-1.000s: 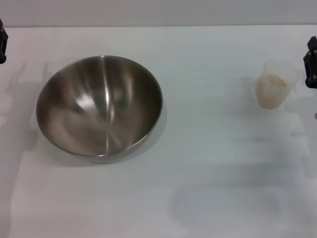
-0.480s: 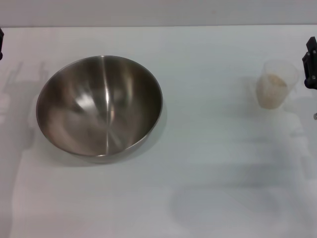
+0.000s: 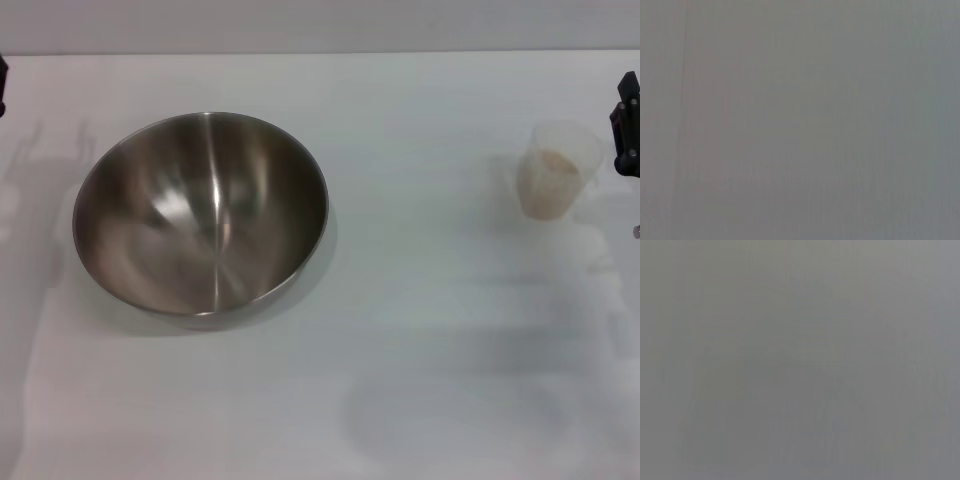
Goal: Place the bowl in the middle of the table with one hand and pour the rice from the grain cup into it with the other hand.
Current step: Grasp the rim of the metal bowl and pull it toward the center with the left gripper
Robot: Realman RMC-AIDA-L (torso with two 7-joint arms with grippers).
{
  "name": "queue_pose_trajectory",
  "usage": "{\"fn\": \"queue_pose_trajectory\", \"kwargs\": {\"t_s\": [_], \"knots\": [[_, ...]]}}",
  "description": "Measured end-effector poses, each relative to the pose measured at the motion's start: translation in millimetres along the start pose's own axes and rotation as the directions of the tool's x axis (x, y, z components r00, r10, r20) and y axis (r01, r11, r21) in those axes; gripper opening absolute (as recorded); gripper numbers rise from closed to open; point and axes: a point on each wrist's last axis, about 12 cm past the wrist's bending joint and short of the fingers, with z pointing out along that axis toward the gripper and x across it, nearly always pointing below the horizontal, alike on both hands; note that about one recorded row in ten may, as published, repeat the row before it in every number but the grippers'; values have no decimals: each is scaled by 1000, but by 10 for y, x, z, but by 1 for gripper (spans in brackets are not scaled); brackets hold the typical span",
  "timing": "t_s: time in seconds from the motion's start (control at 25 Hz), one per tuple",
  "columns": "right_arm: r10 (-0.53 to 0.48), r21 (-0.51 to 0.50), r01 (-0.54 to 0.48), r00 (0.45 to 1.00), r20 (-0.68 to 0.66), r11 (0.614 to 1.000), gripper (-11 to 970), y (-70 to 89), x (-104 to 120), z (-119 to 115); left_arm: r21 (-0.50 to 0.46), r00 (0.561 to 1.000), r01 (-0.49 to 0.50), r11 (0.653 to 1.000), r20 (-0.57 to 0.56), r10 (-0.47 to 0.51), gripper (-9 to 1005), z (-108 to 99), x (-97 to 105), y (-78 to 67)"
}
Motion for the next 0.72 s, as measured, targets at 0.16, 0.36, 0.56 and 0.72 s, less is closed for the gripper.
{"fn": "queue_pose_trajectory", "kwargs": {"t_s": [0.16, 0.36, 0.56, 0.72], "knots": [[-1, 6, 1, 1000, -3, 1000, 466, -12, 3, 3, 31, 998, 41, 999, -48, -39, 558, 134, -109, -1], [-1, 9, 1, 1000, -1, 1000, 465, -16, 1, 12, 61, 986, 31, 998, -164, -21, 558, 324, -497, -36], [-4, 5, 4, 1000, 4, 1000, 465, -19, -7, 41, -1, 948, 48, 999, -316, -46, 558, 381, -856, 12], [-4, -5, 4, 1000, 12, 1000, 465, -3, -18, 72, -12, 844, 9, 1000, -536, -14, 558, 393, -1041, -68]]}}
